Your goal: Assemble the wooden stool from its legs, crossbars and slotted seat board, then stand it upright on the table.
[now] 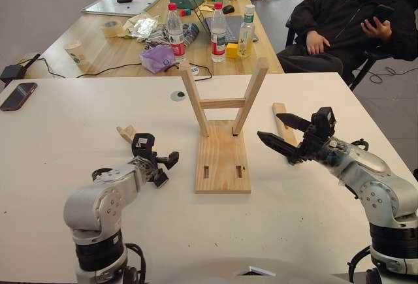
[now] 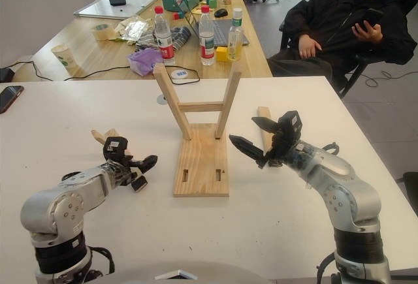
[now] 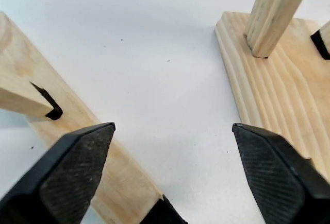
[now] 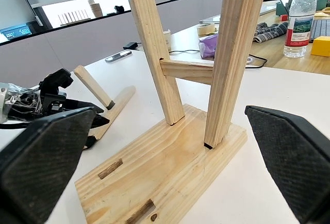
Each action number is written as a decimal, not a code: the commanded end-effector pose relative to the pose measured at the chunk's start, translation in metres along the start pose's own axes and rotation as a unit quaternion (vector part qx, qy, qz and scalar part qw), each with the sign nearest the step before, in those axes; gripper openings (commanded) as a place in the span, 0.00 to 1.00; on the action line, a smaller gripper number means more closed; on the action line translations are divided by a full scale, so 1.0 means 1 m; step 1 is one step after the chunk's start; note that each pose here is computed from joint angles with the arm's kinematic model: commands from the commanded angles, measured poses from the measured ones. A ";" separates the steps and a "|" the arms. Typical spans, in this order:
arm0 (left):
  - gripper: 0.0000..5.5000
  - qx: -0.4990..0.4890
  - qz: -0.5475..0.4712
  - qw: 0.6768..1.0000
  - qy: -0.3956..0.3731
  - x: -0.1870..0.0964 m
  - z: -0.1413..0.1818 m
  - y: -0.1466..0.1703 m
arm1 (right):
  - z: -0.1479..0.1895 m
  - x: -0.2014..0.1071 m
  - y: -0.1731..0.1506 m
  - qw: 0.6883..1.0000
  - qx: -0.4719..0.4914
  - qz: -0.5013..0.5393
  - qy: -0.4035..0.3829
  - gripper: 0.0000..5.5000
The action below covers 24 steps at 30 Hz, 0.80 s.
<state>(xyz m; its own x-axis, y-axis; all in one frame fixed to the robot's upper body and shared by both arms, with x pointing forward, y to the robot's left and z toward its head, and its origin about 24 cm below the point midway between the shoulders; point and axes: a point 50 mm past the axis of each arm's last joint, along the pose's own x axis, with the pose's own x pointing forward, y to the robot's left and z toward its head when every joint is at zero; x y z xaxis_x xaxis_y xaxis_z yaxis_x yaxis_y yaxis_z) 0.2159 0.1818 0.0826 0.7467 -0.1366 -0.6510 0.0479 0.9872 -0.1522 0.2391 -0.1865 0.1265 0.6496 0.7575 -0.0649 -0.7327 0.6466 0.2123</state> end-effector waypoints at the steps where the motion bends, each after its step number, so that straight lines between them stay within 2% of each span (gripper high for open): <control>1: 0.76 0.017 0.053 0.998 0.011 -0.004 -0.002 0.008 | 0.003 0.001 0.000 1.000 -0.009 0.005 0.000 0.98; 8: 0.76 0.037 0.097 0.995 0.010 -0.008 -0.007 0.018 | 0.001 0.001 0.001 1.000 -0.008 0.004 -0.002 0.98; 18: 0.76 -0.001 0.131 0.989 0.071 0.009 -0.042 0.034 | 0.002 0.003 0.001 1.000 -0.012 0.009 -0.001 0.98; 24: 0.76 0.003 0.138 0.985 0.100 -0.006 -0.050 0.047 | 0.000 0.001 0.001 1.000 -0.012 0.002 0.000 0.98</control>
<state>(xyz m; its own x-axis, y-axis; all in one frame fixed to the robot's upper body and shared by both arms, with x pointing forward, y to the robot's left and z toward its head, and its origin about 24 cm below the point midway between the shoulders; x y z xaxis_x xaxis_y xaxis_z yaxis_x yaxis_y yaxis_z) 0.1949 0.2141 0.0503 0.6715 0.0929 -0.7352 -0.1178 0.9929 0.0178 0.2386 -0.1837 0.1248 0.6316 0.7724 -0.0668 -0.7474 0.6295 0.2124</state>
